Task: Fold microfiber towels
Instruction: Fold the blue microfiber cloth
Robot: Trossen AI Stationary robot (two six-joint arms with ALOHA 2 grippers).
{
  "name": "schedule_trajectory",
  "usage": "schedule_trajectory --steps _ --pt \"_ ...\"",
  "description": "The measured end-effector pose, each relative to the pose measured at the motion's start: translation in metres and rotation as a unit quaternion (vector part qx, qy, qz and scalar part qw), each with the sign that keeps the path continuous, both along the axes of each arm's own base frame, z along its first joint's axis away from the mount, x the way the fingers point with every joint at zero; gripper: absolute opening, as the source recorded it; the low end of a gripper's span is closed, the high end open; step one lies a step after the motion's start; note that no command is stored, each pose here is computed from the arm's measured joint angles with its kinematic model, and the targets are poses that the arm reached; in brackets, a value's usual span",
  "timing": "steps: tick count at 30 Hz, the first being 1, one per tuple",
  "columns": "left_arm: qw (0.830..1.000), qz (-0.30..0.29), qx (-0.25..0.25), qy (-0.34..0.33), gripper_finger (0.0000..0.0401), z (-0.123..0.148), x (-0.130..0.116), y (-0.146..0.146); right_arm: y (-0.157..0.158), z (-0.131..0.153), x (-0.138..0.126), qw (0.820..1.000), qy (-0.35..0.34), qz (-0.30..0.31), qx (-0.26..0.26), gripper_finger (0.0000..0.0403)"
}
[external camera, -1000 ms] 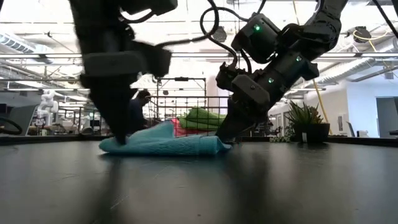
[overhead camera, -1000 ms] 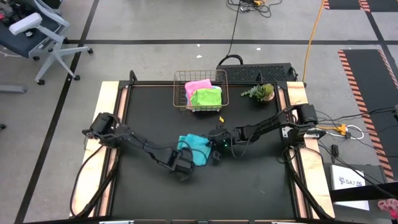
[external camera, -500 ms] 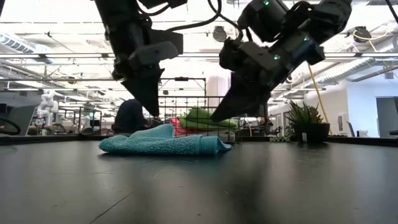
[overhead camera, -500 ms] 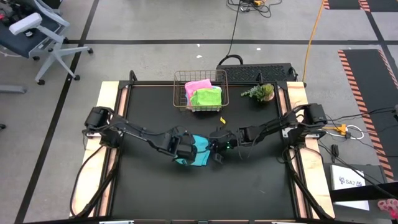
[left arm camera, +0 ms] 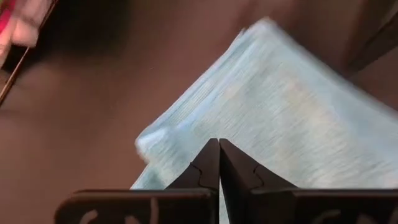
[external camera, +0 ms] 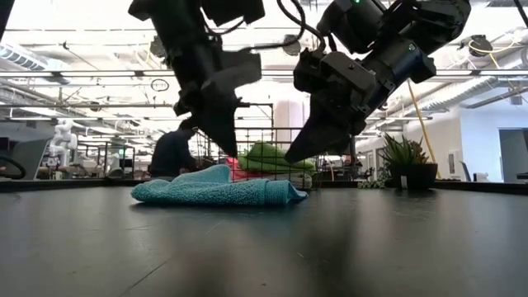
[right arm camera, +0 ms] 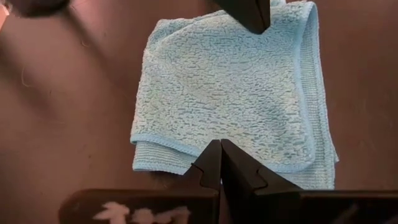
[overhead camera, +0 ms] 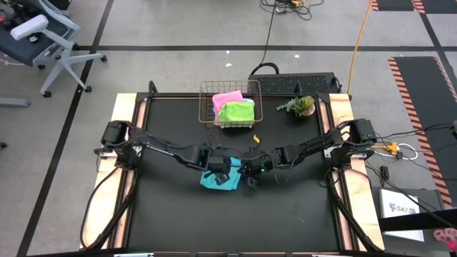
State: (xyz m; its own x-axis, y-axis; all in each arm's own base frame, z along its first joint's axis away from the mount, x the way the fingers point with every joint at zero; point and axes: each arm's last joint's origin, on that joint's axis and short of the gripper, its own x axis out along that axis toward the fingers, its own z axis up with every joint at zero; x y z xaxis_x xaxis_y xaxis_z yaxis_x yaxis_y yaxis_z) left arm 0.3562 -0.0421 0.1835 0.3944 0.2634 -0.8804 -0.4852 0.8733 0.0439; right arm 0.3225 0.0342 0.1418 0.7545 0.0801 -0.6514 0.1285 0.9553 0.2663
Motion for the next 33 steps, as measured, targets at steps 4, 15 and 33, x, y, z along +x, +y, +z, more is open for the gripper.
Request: schedule_trajectory --steps 4,15,33 --pt "1.000 0.002 0.005 0.028 0.0004 -0.010 -0.002 0.003 0.000 0.000 0.000 1.000 0.000 0.000 0.000 0.0000" --pt "0.997 0.034 0.001 0.063 0.0009 -0.043 -0.023 0.015 0.000 -0.001 0.000 1.000 0.006 -0.015 0.018 0.0000" --pt "0.997 0.061 0.023 0.050 0.0006 -0.021 -0.023 0.034 -0.008 -0.001 0.000 0.997 0.019 -0.013 0.075 0.0000"
